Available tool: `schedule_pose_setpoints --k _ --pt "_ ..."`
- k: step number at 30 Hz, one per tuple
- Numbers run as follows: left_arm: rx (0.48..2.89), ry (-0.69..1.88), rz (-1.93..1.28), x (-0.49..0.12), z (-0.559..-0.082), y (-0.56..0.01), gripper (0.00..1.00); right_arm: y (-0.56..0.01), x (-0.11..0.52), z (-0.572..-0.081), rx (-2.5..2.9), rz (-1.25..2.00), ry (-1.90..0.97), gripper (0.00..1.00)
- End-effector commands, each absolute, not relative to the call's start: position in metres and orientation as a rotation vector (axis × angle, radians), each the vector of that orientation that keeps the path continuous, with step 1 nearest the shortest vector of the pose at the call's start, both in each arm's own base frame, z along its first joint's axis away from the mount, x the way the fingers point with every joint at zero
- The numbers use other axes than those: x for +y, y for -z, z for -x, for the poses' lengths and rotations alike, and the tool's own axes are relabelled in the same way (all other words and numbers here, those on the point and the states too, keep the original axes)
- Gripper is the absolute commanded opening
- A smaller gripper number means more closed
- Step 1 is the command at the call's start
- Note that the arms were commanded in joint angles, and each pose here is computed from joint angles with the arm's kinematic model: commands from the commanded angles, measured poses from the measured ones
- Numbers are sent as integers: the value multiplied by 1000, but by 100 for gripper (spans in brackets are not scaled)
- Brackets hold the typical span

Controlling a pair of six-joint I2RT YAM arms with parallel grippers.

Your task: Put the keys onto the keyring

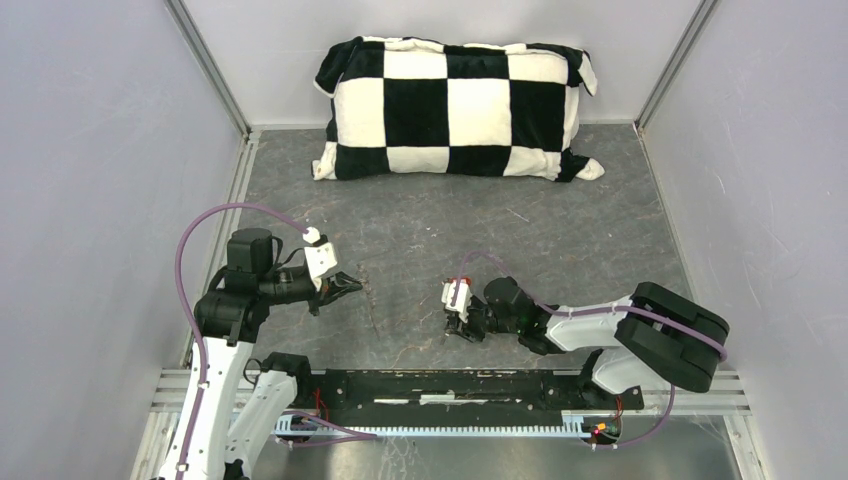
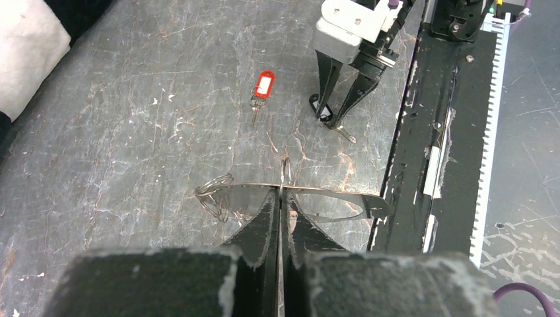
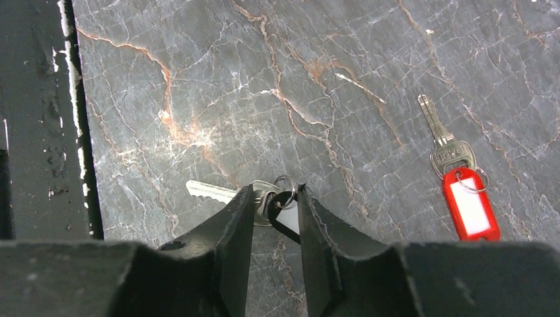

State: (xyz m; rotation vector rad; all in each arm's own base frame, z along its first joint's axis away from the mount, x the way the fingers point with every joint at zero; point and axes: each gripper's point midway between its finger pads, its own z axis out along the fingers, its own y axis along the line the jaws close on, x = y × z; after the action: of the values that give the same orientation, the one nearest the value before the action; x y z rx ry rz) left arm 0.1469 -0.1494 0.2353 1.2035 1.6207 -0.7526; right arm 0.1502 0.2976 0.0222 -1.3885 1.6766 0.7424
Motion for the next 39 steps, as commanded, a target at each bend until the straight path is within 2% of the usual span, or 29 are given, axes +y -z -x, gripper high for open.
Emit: schedule_pose_setpoints --k 1,4,8,12,21,32,39 --pt "1560 713 -1224 -150 -149 -251 2 -28 307 -152 1648 1386 -779 34" --pt "1557 706 -1225 -149 -150 -252 2 -26 307 -150 1649 1385 -792 26" --pt "1558 707 -1226 -149 -149 -252 2 -27 306 -150 1649 1383 -793 11" --pt "1556 705 -1226 -149 -149 -252 2 -30 307 -151 1640 1380 -791 1" --pt "1559 713 -1224 -150 -148 -251 2 -44 311 -150 1604 1363 -821 0" --pt "1609 761 -1191 -151 -149 -243 2 -117 340 -136 1602 1241 -1075 0" --pt "1608 745 -1196 -150 -149 -241 2 -164 354 -135 1555 1232 -1103 0"
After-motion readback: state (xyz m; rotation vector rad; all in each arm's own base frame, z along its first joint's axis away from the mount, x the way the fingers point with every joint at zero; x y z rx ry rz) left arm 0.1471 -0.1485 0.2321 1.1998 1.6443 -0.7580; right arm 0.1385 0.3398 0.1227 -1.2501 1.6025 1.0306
